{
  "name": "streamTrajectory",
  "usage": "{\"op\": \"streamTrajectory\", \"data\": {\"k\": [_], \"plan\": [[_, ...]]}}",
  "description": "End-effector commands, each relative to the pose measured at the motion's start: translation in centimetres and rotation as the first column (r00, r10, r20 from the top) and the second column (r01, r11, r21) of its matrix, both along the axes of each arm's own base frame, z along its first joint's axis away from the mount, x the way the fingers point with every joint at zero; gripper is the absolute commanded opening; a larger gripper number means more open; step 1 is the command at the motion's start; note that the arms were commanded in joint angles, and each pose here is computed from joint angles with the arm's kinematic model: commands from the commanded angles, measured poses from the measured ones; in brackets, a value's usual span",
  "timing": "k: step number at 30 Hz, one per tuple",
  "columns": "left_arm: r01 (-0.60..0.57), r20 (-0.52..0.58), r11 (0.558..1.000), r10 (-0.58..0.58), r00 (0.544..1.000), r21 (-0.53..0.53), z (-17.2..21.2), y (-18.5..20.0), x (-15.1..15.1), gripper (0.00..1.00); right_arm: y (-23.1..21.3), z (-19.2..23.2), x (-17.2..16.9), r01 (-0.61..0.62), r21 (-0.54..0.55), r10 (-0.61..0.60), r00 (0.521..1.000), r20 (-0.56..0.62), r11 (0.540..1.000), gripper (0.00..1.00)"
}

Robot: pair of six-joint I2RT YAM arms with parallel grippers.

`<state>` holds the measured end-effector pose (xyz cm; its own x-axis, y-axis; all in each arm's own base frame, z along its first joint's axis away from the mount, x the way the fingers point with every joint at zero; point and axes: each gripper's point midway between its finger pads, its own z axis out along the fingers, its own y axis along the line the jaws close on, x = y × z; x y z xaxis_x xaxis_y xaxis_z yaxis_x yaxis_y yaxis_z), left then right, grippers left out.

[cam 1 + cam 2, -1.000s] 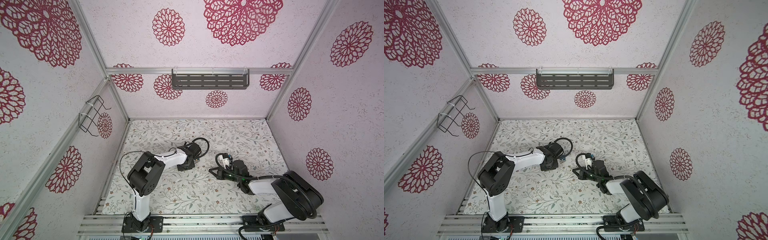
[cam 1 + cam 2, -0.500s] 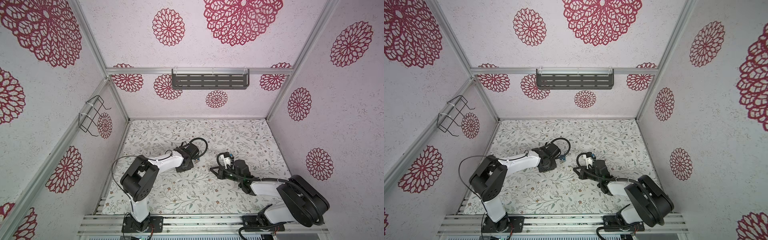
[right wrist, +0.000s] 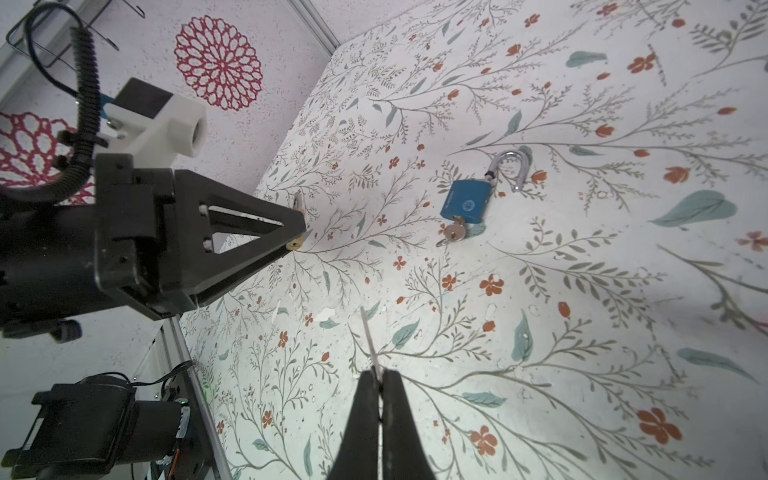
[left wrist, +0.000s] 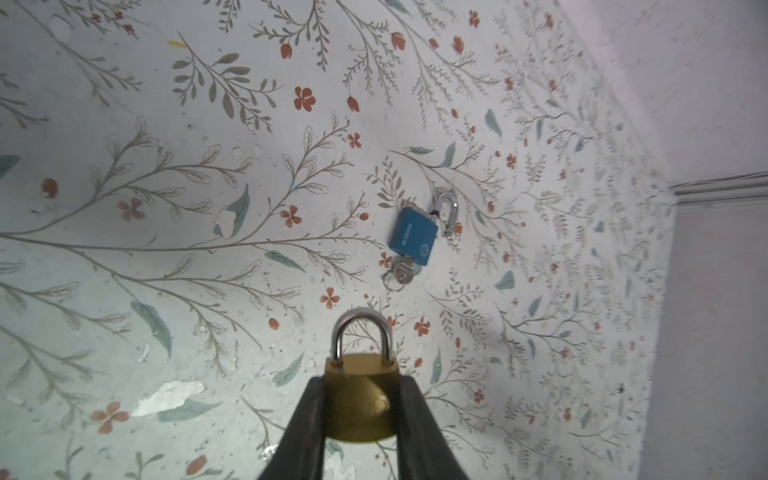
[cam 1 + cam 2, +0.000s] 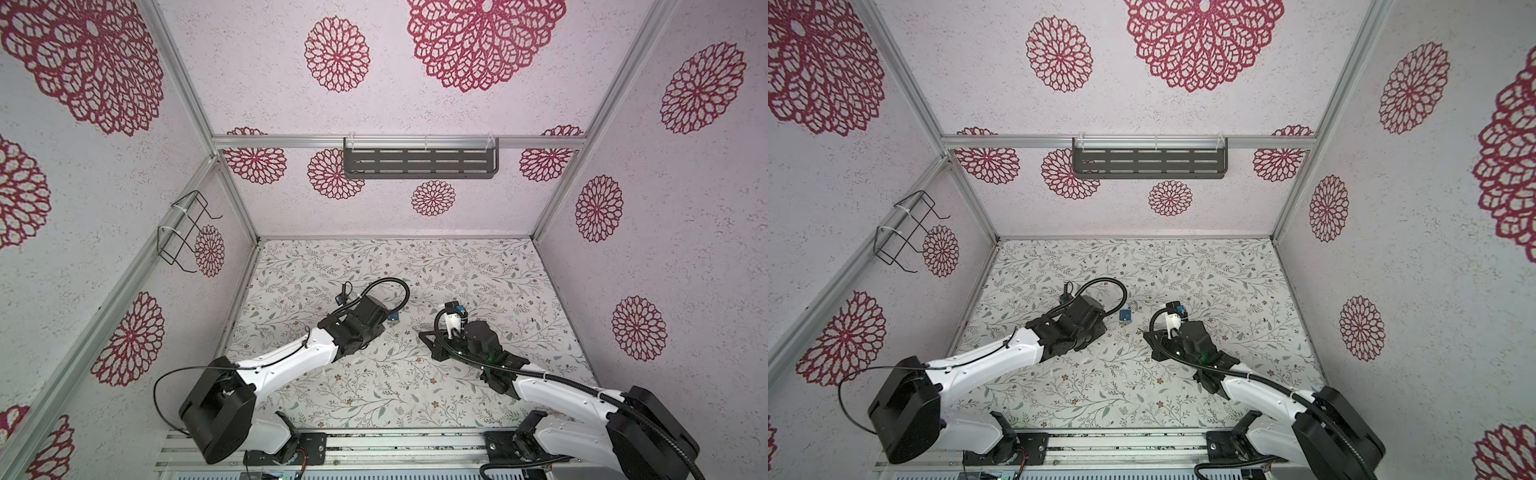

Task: Unlock with the key

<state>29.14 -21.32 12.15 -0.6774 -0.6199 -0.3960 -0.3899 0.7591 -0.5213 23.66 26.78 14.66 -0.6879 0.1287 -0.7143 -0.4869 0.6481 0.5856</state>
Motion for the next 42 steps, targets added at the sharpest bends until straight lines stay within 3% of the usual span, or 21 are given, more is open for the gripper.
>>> {"op": "streamTrajectory", "data": {"k": [1,12,20,42], "plan": [[-0.076,0.101,0.988,0.090,0.991,-0.138,3.0,-0.2,0.3,0.09,-0.2,1.0,0.1,0.055,-0.064,-0.052,0.997,0.050,0.996,0.00],[-0.118,0.214,0.920,0.209,0.954,-0.373,7.9,-0.3,-2.4,0.04,4.0,4.9,-1.9,0.097,0.002,-0.096,0.982,0.160,0.995,0.00],[-0.066,0.248,0.871,0.210,0.946,-0.486,10.2,-1.4,-3.1,0.02,7.0,8.1,-2.9,0.098,0.078,-0.115,0.960,0.254,0.992,0.00],[-0.019,0.287,0.829,0.215,0.934,-0.560,11.0,-1.1,-3.9,0.00,9.1,10.1,-2.7,0.077,0.114,-0.108,0.947,0.303,0.991,0.00]]}}
